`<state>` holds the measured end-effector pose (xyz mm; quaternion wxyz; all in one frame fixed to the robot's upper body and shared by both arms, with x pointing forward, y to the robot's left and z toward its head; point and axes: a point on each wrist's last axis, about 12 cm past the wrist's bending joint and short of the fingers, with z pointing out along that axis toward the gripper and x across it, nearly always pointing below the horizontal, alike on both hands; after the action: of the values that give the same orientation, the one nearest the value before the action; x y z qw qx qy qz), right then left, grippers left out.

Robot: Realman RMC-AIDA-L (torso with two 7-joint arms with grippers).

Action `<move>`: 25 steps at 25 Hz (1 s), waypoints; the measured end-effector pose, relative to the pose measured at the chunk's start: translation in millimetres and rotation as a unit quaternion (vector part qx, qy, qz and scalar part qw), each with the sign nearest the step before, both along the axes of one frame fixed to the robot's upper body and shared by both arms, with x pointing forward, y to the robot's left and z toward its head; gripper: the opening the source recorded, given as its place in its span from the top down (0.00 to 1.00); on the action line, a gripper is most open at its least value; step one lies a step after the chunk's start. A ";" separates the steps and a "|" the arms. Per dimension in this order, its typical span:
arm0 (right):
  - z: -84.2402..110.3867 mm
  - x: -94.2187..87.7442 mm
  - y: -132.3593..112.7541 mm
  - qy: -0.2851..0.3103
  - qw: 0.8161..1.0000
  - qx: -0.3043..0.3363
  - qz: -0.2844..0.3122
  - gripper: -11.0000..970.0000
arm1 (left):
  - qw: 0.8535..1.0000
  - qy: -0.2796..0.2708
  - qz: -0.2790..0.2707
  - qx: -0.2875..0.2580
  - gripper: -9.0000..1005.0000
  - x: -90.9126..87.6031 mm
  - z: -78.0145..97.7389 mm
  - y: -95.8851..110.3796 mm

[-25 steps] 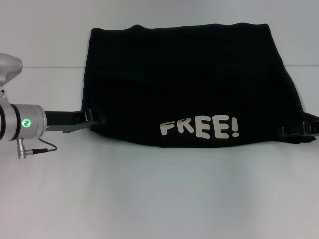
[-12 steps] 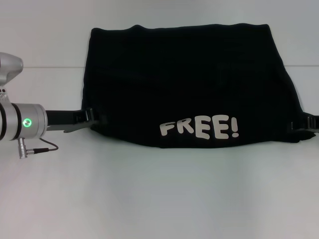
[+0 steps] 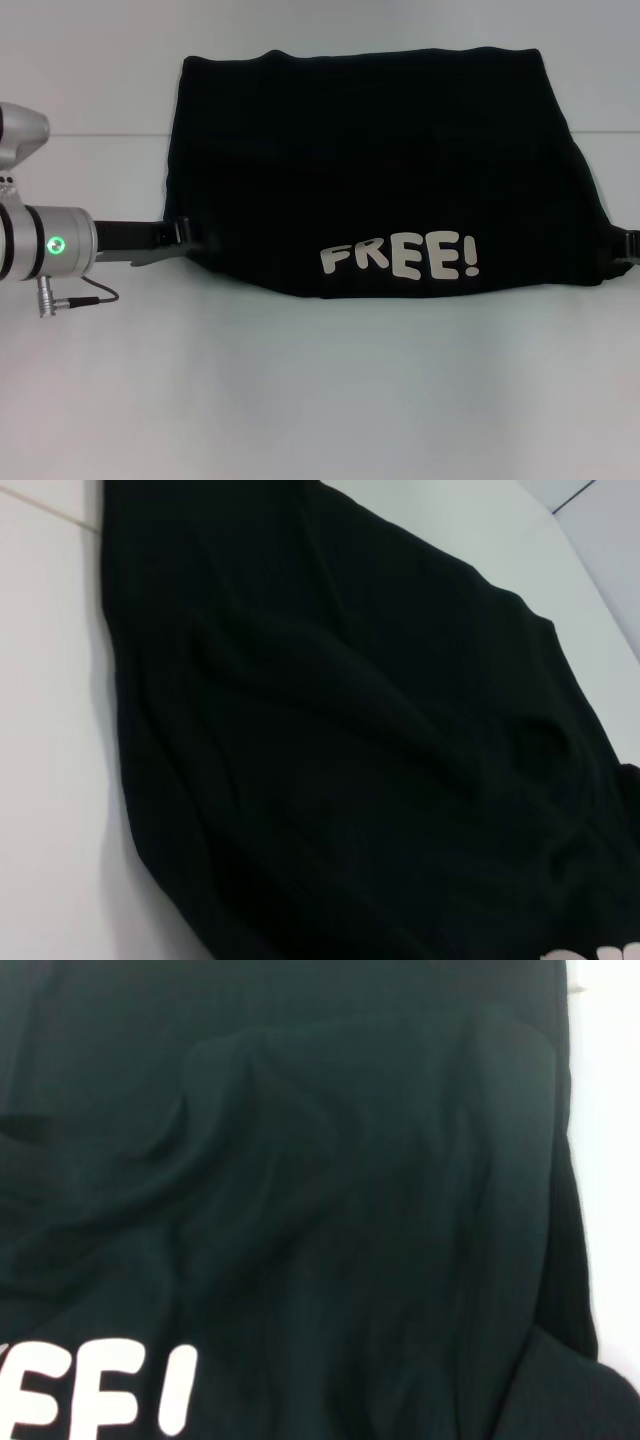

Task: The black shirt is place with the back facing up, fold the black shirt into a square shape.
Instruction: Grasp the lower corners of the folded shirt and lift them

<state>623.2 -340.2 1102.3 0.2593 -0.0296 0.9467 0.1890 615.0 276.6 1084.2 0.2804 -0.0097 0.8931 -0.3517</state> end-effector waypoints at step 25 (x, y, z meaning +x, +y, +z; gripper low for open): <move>13.8 -80.5 -49.1 0.159 0.986 0.023 0.038 0.94 | 0.963 0.145 -0.220 0.049 0.99 -49.8 25.5 19.2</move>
<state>542.7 -389.3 1116.1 0.0987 -0.0287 0.9694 0.2231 565.3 295.8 1109.7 0.0636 0.1499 0.9203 -0.3558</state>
